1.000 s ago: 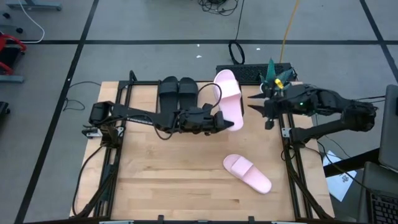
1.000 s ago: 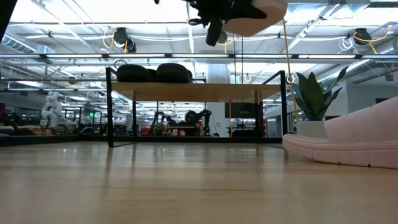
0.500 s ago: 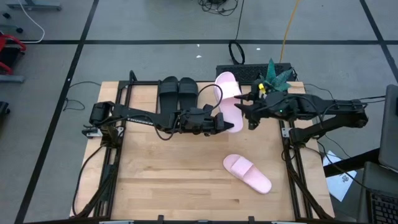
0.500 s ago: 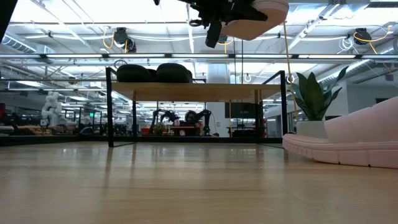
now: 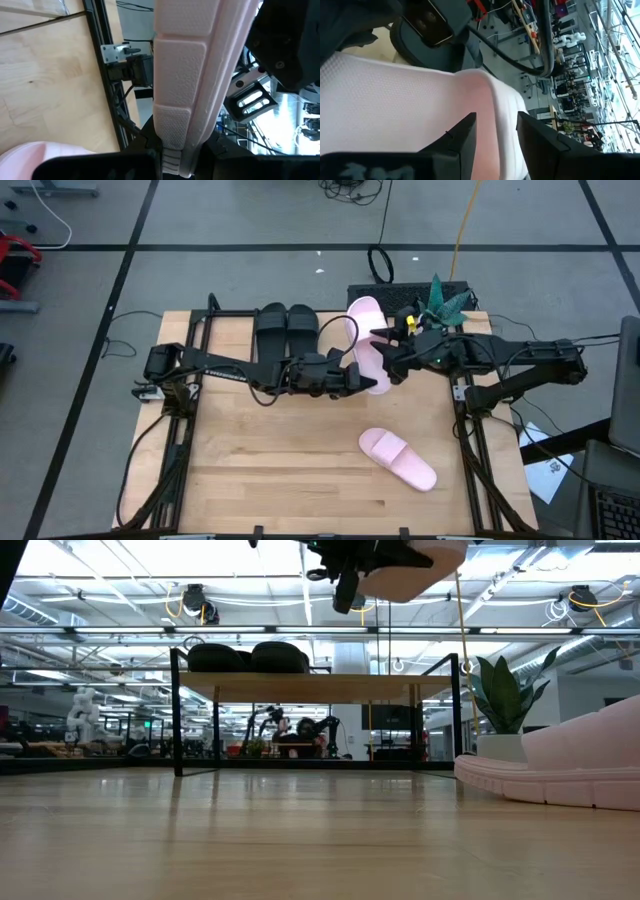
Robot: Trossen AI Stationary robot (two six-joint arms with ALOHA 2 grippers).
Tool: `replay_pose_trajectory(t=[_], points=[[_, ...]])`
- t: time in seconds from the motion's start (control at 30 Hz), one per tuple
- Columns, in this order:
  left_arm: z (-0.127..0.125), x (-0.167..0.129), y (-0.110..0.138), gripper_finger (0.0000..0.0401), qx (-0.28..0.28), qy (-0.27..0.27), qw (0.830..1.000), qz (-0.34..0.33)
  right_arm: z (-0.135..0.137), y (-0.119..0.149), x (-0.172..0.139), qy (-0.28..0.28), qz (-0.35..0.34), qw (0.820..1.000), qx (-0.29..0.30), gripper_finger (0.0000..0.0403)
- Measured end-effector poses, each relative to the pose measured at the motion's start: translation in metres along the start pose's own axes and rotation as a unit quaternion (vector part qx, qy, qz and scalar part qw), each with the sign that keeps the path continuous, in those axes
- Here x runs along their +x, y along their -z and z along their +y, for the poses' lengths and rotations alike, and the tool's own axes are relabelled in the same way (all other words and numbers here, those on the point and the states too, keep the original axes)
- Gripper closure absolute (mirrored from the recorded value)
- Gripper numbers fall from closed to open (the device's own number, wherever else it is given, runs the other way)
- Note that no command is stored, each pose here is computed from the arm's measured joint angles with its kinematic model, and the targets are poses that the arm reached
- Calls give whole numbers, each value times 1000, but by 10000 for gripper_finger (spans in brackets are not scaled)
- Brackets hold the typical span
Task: Pick and place slides into the shelf
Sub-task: Put the left pink slipper on the shelf
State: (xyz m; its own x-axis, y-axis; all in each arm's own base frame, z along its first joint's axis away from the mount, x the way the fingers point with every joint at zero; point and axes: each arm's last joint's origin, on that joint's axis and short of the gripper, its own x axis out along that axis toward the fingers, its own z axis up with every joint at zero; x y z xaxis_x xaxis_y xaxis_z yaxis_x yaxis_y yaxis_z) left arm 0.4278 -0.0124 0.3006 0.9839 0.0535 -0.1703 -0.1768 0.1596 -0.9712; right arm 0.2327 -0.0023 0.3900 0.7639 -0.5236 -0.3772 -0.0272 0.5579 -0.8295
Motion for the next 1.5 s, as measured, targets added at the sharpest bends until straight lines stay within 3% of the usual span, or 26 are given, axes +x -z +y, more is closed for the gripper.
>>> replay_pose_trajectory(t=[0.37,0.5,0.67,0.9,0.97,1.23,1.4,1.5], points=[[-1,0,5,357,1,2,1000,7,-7,7,8,15,20,1000,4,279],[-2,-1,7,357,1,5,1000,5,-11,11,10,20,30,999,12,312],[-4,-1,8,358,0,15,1000,4,-11,12,11,19,33,999,13,388],[-6,-1,8,357,10,28,1000,9,-11,13,11,24,38,999,19,398],[-6,-1,8,335,9,28,1000,9,-12,13,11,34,45,998,19,398],[-7,-1,10,179,44,29,998,16,-12,15,11,46,69,996,13,401],[-3,-1,11,131,45,12,999,29,-11,16,11,47,78,996,9,402],[-3,-3,25,118,36,9,998,59,-11,16,11,46,79,996,7,402]])
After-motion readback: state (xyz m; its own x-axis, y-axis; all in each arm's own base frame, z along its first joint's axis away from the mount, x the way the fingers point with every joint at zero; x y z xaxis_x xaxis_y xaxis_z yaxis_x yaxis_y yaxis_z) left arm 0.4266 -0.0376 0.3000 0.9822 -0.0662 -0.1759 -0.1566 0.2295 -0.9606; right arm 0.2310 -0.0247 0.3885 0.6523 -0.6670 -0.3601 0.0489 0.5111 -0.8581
